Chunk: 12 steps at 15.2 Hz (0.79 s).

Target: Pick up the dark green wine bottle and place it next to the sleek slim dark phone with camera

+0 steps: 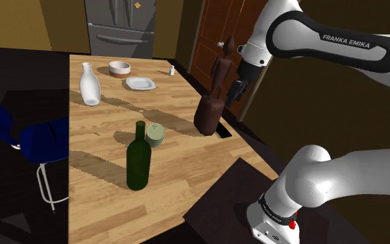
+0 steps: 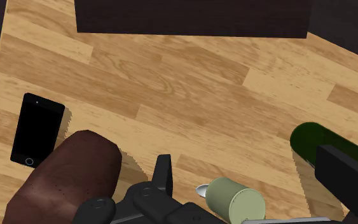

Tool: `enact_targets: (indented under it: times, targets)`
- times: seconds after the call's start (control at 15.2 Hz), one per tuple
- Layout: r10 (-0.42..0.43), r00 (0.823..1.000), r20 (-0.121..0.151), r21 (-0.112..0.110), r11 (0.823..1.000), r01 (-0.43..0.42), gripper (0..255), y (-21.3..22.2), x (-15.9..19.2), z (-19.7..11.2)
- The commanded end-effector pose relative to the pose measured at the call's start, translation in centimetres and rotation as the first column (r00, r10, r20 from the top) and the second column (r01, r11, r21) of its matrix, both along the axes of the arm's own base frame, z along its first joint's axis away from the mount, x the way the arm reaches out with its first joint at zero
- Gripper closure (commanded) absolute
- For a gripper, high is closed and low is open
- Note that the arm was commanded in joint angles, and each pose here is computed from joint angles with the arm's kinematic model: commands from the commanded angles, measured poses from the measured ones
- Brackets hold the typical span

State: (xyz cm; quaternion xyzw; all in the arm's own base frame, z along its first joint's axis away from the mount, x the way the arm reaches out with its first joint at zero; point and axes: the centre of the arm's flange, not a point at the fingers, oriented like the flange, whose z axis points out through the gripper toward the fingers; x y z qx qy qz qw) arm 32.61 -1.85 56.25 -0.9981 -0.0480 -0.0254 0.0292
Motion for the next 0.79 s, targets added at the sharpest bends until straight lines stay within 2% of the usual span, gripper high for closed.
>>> enact_targets:
  times: [0.0, 0.73]
  targets:
    - [0.0, 1.0, 0.0, 0.0, 1.0, 0.0, 0, 0.0, 0.0, 0.0]
    - [-0.041, 0.999, 0.024, -0.041, 0.998, 0.042, 0, 13.7, 5.6, -2.2]
